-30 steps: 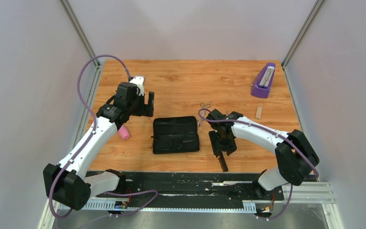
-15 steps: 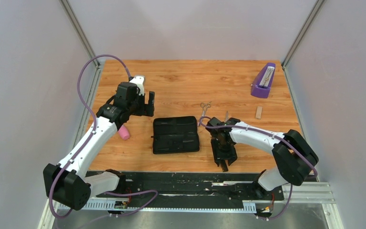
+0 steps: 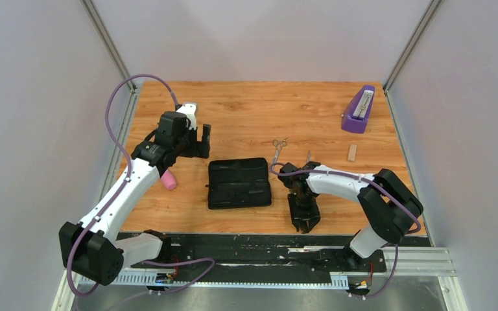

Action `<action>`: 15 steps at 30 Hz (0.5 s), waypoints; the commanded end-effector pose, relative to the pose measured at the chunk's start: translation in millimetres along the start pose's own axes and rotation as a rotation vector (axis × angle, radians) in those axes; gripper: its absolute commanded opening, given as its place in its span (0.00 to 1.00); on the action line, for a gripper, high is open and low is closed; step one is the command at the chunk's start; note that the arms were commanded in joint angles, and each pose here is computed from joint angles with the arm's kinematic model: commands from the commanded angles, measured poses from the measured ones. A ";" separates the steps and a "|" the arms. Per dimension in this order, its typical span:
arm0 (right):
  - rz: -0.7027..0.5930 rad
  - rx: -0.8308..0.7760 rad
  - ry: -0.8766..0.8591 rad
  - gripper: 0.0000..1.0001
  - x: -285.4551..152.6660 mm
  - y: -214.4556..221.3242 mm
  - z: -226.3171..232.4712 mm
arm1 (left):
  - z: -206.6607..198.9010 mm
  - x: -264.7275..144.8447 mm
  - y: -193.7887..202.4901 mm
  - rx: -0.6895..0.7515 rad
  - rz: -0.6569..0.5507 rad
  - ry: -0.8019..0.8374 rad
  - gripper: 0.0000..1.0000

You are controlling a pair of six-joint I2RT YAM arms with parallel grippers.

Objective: Sort the hair-cutting tools

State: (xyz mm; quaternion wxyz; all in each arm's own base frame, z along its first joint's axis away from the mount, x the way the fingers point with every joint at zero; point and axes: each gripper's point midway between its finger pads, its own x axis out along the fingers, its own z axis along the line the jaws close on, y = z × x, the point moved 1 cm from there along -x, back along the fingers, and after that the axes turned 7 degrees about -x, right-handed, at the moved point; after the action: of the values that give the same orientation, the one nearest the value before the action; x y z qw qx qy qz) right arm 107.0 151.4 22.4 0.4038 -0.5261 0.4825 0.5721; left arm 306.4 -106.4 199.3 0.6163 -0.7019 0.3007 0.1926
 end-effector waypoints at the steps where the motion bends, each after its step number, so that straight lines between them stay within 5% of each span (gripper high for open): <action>1: -0.002 0.013 -0.028 0.42 18.2 -2.7 9.1 | 1.1 0.8 -8.4 -0.008 -0.039 -0.003 1.00; 15: -0.153 -0.043 -0.045 0.19 -6.6 -48.2 25.3 | -3.7 -1.5 -10.0 -0.022 -0.045 0.023 1.00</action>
State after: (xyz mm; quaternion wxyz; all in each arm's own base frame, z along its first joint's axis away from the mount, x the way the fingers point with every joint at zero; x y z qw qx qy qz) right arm 107.7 162.3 22.8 0.3929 -0.5167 0.4794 0.5907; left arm 307.4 -107.0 199.7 0.6158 -0.7034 0.2996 0.1903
